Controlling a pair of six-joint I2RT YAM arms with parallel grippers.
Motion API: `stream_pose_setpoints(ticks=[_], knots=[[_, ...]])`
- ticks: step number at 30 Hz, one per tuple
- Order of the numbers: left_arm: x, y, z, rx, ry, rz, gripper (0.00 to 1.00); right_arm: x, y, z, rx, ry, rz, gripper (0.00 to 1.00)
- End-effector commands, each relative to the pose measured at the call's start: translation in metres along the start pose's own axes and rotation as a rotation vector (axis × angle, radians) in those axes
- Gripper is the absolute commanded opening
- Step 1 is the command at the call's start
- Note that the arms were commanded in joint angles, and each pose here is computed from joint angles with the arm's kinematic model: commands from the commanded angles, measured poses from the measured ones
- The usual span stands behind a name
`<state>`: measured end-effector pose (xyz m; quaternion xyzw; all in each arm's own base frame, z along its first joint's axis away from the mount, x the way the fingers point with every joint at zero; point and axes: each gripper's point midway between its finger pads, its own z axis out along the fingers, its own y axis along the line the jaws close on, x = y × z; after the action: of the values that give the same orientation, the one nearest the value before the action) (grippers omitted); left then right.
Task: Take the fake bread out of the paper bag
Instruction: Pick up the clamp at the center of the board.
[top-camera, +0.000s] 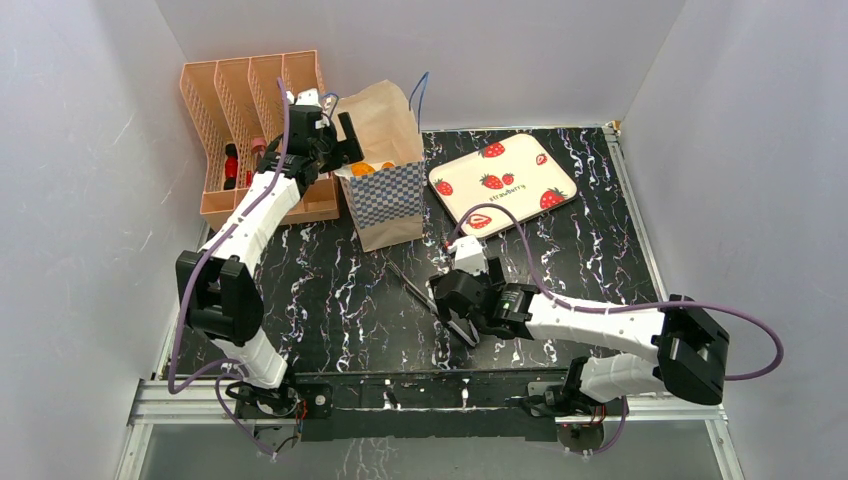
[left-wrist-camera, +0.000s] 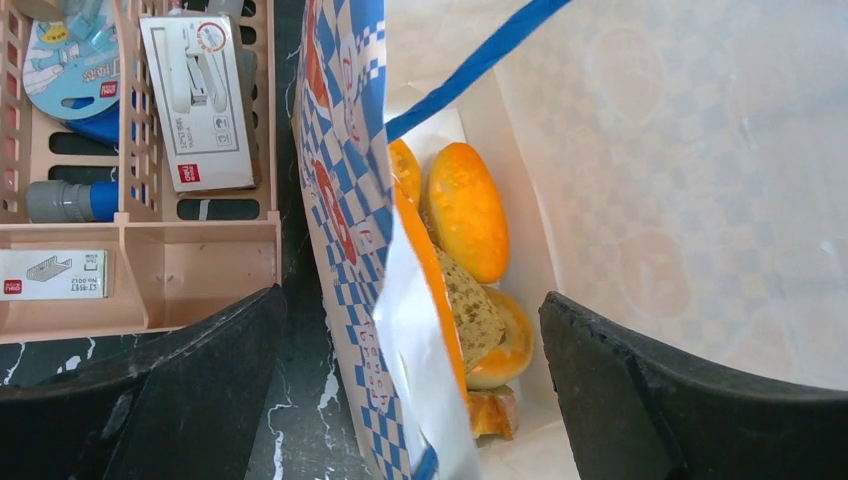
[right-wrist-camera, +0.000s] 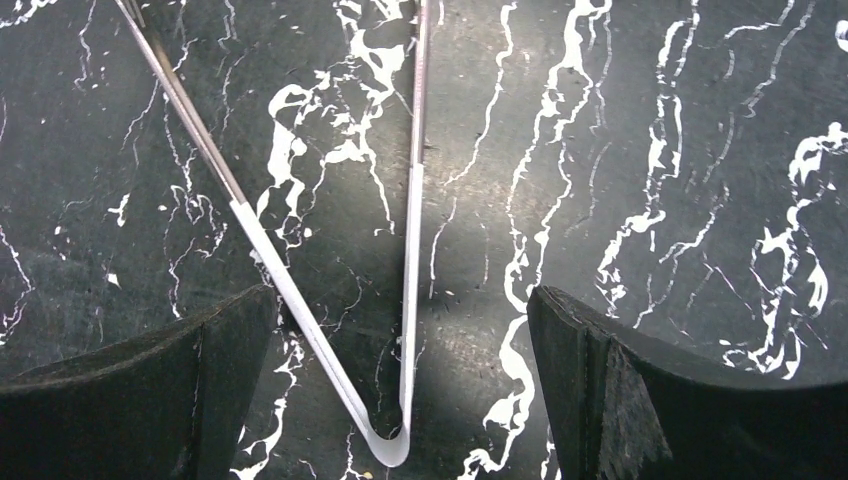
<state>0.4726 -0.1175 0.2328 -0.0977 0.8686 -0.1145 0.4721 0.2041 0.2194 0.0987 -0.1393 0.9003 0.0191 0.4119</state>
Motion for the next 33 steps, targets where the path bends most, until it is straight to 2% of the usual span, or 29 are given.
stream_pose_setpoints(ticks=[1,11,22,26,29,33], knots=[[-0.016,-0.005,-0.003,0.005,-0.033,0.025,0.98,-0.012,0.020,0.006,-0.084,-0.051,-0.005,0.98],[-0.009,0.000,0.006,0.003,-0.026,0.032,0.89,0.009,0.028,0.018,-0.122,-0.006,-0.059,0.98],[-0.014,-0.004,0.004,0.032,-0.056,0.040,0.68,0.024,0.036,0.026,-0.156,0.023,-0.079,0.98],[-0.014,-0.007,0.005,0.050,-0.054,0.045,0.65,0.029,0.039,0.031,-0.166,0.031,-0.085,0.98],[-0.011,-0.009,0.007,0.062,-0.045,0.051,0.55,0.033,0.041,0.036,-0.167,0.035,-0.086,0.98],[-0.009,-0.010,0.007,0.069,-0.039,0.052,0.48,0.039,0.042,0.044,-0.157,0.039,-0.088,0.96]])
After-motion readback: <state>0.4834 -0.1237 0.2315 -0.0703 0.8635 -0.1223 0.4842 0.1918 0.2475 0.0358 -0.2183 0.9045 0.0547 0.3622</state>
